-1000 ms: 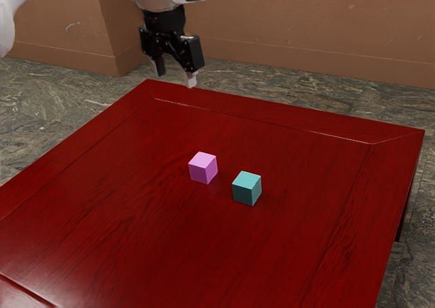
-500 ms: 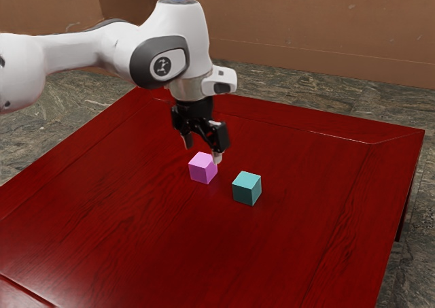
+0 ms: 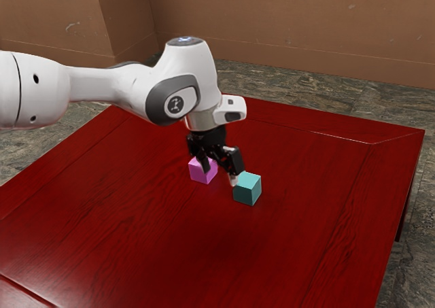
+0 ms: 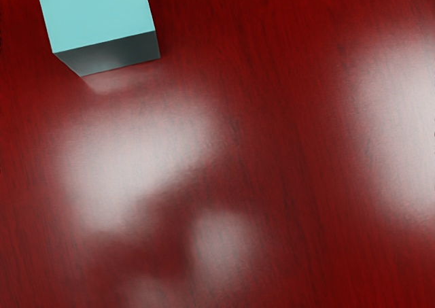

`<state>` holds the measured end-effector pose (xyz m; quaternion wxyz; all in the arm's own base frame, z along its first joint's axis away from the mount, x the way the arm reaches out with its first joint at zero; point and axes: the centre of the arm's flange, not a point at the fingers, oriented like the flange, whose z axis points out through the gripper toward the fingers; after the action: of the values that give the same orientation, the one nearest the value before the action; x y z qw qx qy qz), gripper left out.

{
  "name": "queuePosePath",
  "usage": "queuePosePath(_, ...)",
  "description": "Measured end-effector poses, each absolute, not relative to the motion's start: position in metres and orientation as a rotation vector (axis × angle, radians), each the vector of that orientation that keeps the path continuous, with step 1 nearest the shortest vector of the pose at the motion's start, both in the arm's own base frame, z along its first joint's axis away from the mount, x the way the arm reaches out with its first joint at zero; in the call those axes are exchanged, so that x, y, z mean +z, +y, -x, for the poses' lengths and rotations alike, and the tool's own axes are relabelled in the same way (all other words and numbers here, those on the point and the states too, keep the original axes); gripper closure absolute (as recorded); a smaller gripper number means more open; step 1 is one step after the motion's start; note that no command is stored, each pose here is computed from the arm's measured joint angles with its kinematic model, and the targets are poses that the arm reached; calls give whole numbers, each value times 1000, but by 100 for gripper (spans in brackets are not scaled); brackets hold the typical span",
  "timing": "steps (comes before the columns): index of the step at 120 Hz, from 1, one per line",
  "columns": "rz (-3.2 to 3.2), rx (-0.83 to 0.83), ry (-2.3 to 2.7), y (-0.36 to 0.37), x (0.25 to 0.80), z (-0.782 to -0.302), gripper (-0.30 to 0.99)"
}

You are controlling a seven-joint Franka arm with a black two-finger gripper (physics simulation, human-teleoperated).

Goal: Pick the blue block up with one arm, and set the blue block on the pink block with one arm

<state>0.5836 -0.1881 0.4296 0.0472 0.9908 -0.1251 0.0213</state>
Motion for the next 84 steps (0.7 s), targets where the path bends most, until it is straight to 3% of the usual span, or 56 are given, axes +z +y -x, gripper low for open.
queuePosePath(37,-2999,105,-287,-165,413,-633,0)
queuePosePath(84,-2993,47,-276,-162,368,-656,0)
